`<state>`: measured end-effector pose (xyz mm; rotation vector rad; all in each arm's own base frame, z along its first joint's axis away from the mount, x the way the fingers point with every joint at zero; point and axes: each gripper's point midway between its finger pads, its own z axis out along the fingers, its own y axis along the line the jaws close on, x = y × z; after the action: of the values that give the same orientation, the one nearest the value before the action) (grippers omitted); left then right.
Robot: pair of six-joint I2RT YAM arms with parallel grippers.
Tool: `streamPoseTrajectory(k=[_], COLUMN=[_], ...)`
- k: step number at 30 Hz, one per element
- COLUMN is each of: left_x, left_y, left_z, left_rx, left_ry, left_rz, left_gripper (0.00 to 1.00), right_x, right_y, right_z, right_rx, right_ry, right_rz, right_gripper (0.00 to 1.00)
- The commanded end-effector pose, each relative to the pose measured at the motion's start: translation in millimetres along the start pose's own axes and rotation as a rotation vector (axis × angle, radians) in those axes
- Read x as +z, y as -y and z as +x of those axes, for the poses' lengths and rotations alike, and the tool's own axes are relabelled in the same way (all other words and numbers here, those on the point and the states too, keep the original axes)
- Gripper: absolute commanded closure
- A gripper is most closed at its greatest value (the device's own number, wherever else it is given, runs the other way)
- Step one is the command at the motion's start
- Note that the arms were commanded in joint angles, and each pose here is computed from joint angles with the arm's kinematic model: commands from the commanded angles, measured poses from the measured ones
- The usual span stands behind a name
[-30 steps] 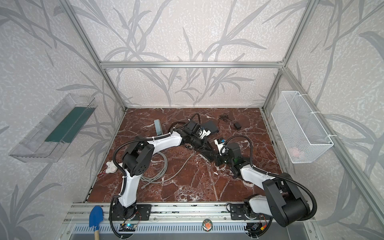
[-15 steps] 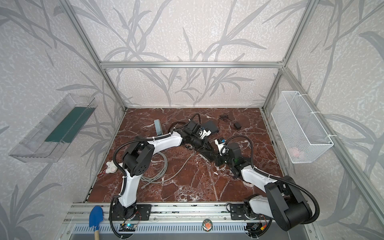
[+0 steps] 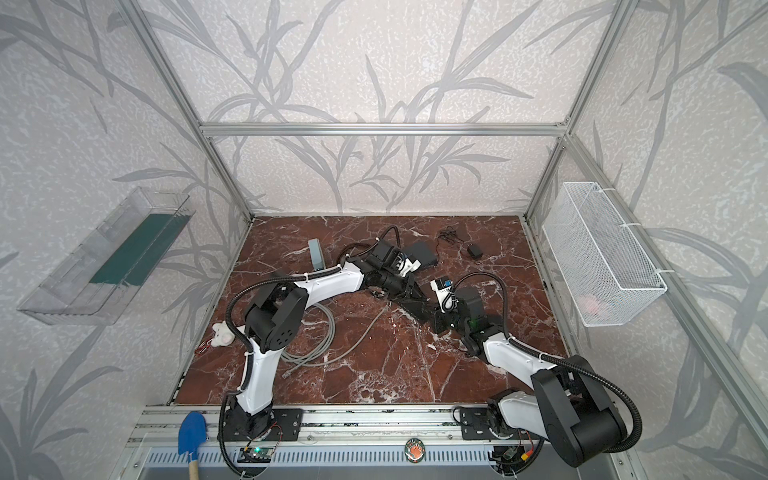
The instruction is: Insert the plug into the switch port
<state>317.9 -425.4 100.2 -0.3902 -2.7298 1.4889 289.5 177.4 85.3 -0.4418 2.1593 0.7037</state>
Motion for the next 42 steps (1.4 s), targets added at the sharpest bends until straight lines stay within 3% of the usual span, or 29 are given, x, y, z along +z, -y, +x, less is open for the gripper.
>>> streamPoseTrajectory(k=[1,21,30,36,42], left_x=[-3.2,-4.9,-26.3,-59.6,-63.9], left_y=[5.7,5.0,-12.6,-41.6,-59.7], left_z=[-6.6,-3.8,-14.5,-28.7,-37.4], left_rx=[0.015,0.006,0.05,0.096,0.156], left_ry=[0.012,0.017,0.05,0.099,0.082], left_rz=[0.004,0.005,-0.148,-0.336,-0.449], left_gripper=[0.91,0.9,0.57,0.51,0.48], right_x=[-1.4,0.9,-5.2,-14.0,-19.3], right_y=[0.6,0.9,2.2,21.7,35.8], right_z=[1.4,2.2,8.2,22.8,40.3], right_rx=[0.003,-0.001,0.018,0.116,0.229], right_ry=[-0.002,-0.019,-0.094,-0.192,-0.228], right_rz=[0.006,0.004,0.034,0.187,0.29], right_gripper=[0.81,0.92,0.93,0.94,0.94])
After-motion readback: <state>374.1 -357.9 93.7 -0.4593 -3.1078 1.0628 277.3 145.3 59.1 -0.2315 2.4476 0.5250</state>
